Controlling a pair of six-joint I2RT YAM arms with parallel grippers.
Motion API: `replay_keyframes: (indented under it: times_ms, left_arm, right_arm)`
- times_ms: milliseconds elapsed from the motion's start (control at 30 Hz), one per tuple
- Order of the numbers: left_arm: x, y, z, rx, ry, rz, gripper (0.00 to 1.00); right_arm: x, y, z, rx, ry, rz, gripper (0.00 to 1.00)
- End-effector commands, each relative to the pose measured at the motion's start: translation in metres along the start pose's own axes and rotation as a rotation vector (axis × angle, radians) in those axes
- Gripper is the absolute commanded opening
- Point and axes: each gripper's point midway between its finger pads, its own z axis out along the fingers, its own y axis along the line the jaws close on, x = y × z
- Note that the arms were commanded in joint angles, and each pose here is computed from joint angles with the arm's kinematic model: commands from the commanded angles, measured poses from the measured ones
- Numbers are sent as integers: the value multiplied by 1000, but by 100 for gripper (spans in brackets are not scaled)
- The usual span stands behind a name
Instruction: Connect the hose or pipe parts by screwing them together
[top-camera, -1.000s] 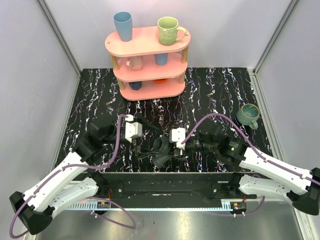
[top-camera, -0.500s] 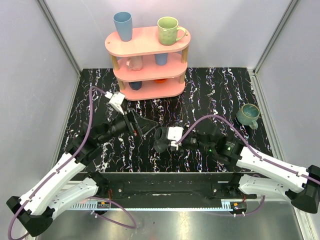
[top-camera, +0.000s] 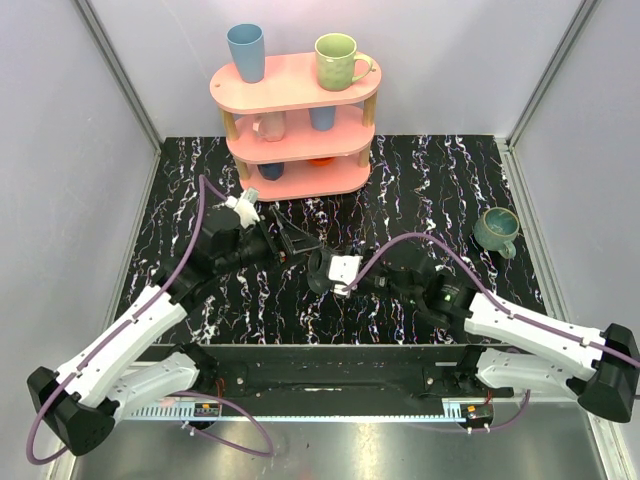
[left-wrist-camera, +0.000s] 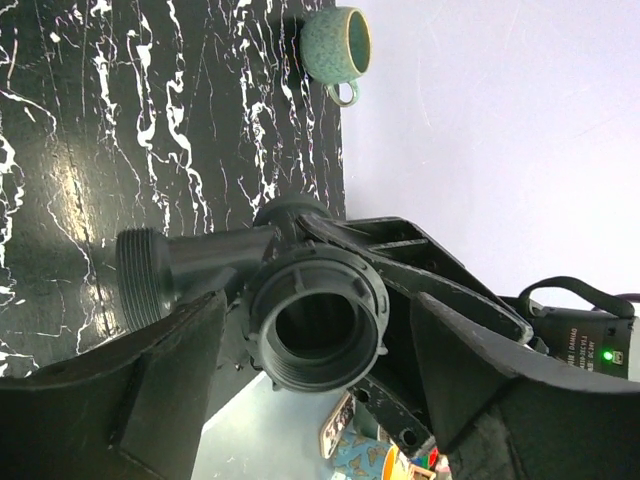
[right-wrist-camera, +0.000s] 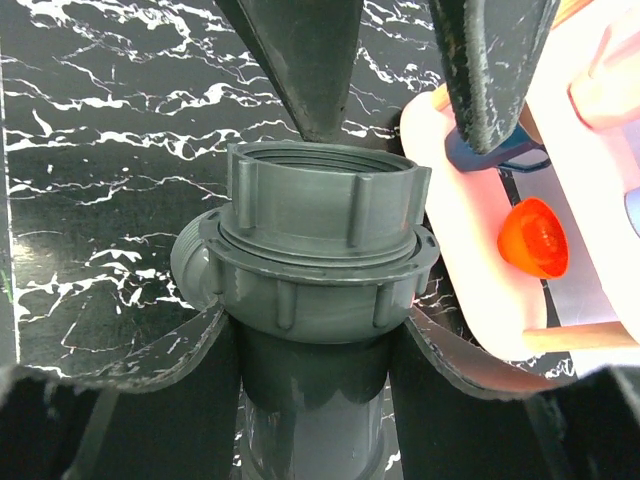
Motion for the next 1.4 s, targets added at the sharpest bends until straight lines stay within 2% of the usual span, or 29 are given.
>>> replay_keyframes:
  times_ms: [0,267,367,467,567,600,633,667,733,767,800,867,933,967,1033,1100,1200,1267,1300,1333,1367]
  left_arm:
    - [4,-19,-2,56,44,-38,75]
    - [20,-11,8,83,110,15,67]
    - [24,0,16,65,135,51,53]
    - [27,-2,21,125,151,156,41]
    - [29,-10,21,235,149,368,28]
    - [28,-19,18,316,123,514,26]
    - [31,-16,17,349,119,585,23]
    - [27,-24,16,422,72,718,23]
    - [41,-27,4,546,80,858,23]
    - [43,-29,1,605,56,983,23]
    - [53,-32,-7,683,80,1064,23]
    - [59,-26,-8,728,99,1202,22]
    - [75,-26,-19,837,177,1289,25]
    - [80,-17,-21,873,196,1391,29]
    - [86,-19,-29,933,208,1427,49]
    - [88,-18,-34,963,189,1490,60]
    - [89,-20,-42,978,151,1530,68]
    - [88,-22,-46,971,124,1544,79]
    - [82,-23,-45,930,84,1550,83]
    - [79,-24,-45,907,59,1547,92]
    - [75,-28,-46,883,31,1529,94]
  right_arm:
    - [-24,-26,3,96,-57,-38,0]
    - [-22,-27,10,90,-33,-33,0]
    - [-22,-27,11,89,-32,-23,0]
    - [-23,-26,12,78,-27,1,0]
    - [-28,-21,11,45,-34,39,0]
    - [-29,-15,11,13,-40,56,0]
    - [-33,-13,10,-1,-53,65,0]
    - [-37,-12,9,-13,-63,86,0]
    - [-41,-3,8,-74,-86,110,0]
    - [-41,-4,7,-79,-90,133,0]
    - [-40,-2,8,-95,-93,143,0]
    - [-32,-1,11,-101,-73,171,0]
    - [-27,-1,12,-117,-62,195,0]
    - [-27,0,11,-124,-65,208,0]
    - [-28,1,10,-144,-79,224,0]
    - [-29,0,8,-148,-86,236,0]
    - [-25,-2,8,-145,-82,249,0]
    - [-21,-2,8,-144,-76,255,0]
    - [-22,-3,8,-143,-80,254,0]
    - [-21,-4,9,-140,-76,256,0]
    - [-20,-4,9,-140,-73,256,0]
